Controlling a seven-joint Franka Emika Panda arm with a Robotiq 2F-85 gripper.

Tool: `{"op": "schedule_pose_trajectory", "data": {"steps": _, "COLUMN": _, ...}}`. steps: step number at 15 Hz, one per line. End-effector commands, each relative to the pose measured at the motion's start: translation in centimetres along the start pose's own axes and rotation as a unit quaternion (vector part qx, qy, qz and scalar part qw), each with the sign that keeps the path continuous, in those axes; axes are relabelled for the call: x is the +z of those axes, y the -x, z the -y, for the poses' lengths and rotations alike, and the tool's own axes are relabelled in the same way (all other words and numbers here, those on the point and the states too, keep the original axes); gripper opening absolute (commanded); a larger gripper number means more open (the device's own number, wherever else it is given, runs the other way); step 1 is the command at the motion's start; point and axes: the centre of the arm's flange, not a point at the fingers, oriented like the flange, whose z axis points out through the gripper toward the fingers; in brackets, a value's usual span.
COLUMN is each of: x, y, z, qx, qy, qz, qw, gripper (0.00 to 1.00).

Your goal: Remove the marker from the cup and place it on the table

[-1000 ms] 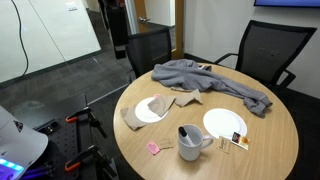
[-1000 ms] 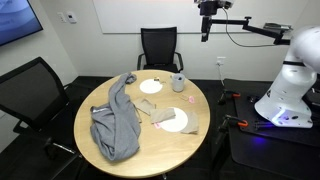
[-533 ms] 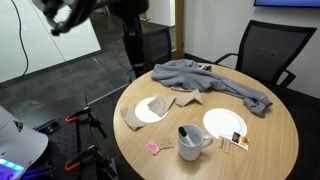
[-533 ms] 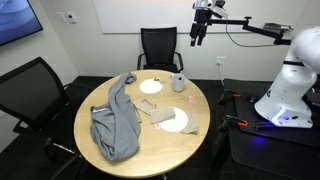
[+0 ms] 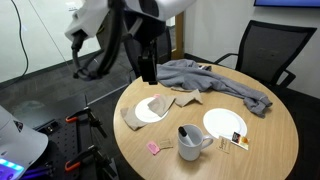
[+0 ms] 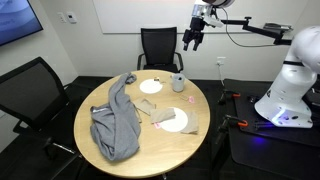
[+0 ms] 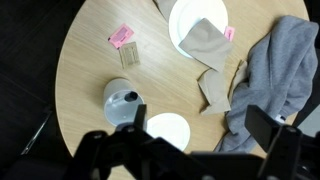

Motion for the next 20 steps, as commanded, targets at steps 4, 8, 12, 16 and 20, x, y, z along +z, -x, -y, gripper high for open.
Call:
{"op": "schedule_pose_trajectory", "data": {"steps": 4, "x": 2.9, "y": -1.1, "z": -1.4, "qx": 0.071, "qy": -0.009, "qz": -0.026, "qw": 0.9971, "gripper": 1.00}}
{"op": "schedule_pose_trajectory", "data": {"steps": 8, "x": 4.2, "y": -1.3, "z": -2.2, "qx": 0.100, "qy": -0.009, "qz": -0.033, "qw": 0.9944, "gripper": 1.00}}
{"op": "schedule_pose_trajectory", "data": {"steps": 12, "x": 5.0, "y": -1.3, "z": -2.8, "qx": 0.112, "qy": -0.015, "qz": -0.040, "qw": 0.9928, "gripper": 1.00}}
{"op": "schedule_pose_trajectory", "data": {"steps": 16, "x": 5.3, "y": -1.5, "z": -3.1, "qx": 0.126, "qy": -0.017, "qz": -0.045, "qw": 0.9909, "gripper": 1.00}}
{"op": "schedule_pose_trajectory", "data": {"steps": 20, "x": 6.1, "y": -2.1, "z": -4.4, "qx": 0.158, "qy": 0.009, "qz": -0.032, "qw": 0.9869, "gripper": 1.00}}
